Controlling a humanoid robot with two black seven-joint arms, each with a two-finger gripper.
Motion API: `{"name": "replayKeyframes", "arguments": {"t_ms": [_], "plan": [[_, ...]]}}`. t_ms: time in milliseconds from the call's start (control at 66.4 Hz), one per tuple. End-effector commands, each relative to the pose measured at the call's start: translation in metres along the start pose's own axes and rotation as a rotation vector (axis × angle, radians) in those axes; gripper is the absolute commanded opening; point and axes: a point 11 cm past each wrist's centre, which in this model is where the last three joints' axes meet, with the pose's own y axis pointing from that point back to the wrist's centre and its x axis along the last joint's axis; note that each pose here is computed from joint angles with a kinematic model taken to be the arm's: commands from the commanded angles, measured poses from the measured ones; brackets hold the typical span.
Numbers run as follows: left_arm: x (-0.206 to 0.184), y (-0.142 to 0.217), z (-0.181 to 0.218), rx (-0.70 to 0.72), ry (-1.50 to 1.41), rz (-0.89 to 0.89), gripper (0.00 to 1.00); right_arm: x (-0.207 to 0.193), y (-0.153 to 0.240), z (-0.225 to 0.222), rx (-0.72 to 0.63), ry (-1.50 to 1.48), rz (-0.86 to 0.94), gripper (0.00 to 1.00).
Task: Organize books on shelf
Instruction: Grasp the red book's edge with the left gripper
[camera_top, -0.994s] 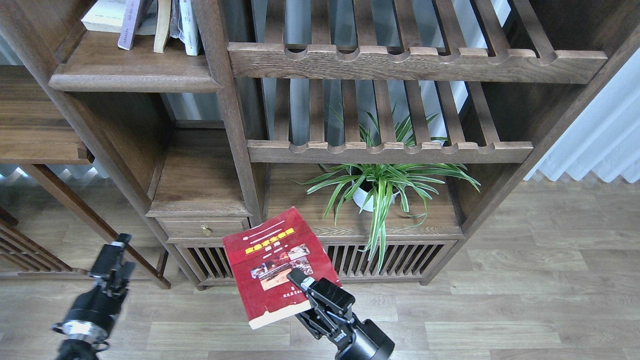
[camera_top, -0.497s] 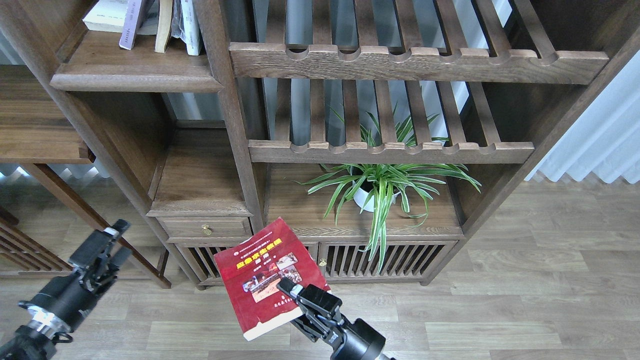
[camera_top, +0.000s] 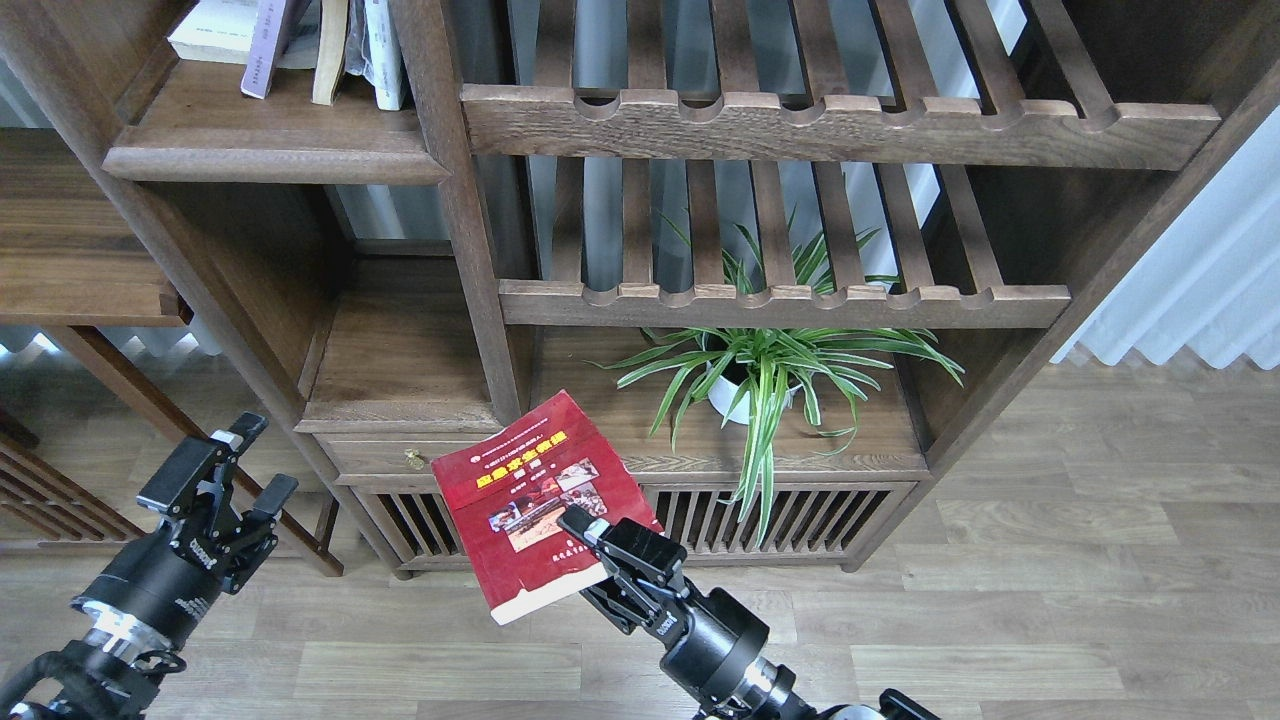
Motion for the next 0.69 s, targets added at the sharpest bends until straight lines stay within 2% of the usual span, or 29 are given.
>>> {"name": "replayKeyframes", "arguments": {"t_ms": [0,482,678], "plan": [[0.006,-0.003,-0.016,0.029,0.028,0.005,0.99,-0.002,-0.003,0.000,-0.007,-0.001,-0.005,0.11],[0.015,-0.037,-0.087,0.176,0.121,-0.017,0.99,-0.002,-0.003,0.003,-0.016,-0.007,-0.005,0.11],[0.014,-0.050,-0.091,0.186,0.111,-0.021,0.98,-0.001,-0.003,0.004,-0.018,-0.008,-0.005,0.11]]}}
